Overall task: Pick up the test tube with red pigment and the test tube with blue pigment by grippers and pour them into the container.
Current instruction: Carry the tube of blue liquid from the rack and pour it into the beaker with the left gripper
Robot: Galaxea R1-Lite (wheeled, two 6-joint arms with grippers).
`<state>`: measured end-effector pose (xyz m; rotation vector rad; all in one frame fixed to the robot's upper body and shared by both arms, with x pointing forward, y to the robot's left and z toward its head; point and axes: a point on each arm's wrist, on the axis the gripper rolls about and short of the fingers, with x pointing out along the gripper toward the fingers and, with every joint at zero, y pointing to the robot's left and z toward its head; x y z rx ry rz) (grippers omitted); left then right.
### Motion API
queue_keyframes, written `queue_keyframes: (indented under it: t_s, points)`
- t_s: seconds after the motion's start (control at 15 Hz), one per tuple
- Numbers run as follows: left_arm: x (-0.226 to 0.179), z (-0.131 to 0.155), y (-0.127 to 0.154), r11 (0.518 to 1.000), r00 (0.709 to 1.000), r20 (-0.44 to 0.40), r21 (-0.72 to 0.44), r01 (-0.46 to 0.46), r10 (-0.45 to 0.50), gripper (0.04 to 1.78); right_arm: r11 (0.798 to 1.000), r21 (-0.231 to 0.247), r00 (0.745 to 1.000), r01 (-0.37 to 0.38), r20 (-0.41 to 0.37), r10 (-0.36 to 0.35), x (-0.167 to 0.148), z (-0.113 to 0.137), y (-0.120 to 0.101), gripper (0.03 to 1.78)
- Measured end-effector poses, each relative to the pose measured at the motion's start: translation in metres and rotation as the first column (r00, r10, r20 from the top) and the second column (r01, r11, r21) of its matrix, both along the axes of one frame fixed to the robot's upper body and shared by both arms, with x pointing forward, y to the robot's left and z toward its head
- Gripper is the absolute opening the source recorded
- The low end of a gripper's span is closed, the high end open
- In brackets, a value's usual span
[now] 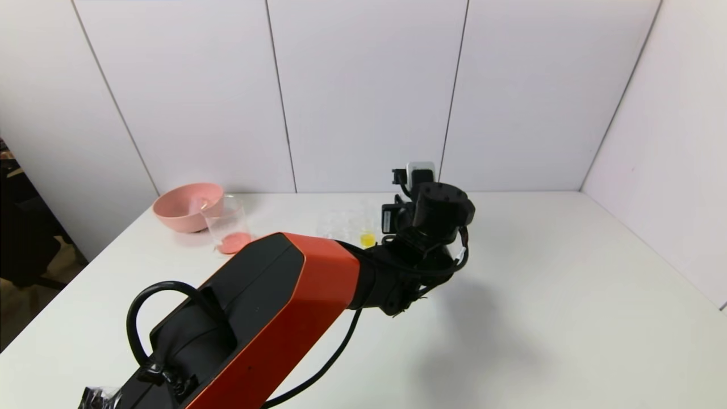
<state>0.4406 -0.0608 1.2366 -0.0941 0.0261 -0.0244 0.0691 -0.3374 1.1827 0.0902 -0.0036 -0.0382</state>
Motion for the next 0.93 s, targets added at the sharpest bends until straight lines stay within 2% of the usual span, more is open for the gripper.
queue_keyframes:
  t_s: [0.27,0.73,0.93]
  points:
    - [-0.005,0.022,0.002,1.000,1.000,0.030,-0.021,0.004,-0.004,0.47,1.000,0.000,1.000,0.000,0.000,0.000,0.000,0.000,0.000,1.77]
    - [-0.011,0.037,0.006,0.999,0.999,0.045,-0.039,0.009,-0.007,0.47,1.000,0.000,1.000,0.000,0.000,0.000,0.000,0.000,0.000,1.77]
    - [-0.019,0.049,0.017,0.998,0.998,0.036,-0.035,0.058,-0.057,0.47,1.000,0.000,1.000,0.000,0.001,0.000,0.000,0.000,0.000,1.77]
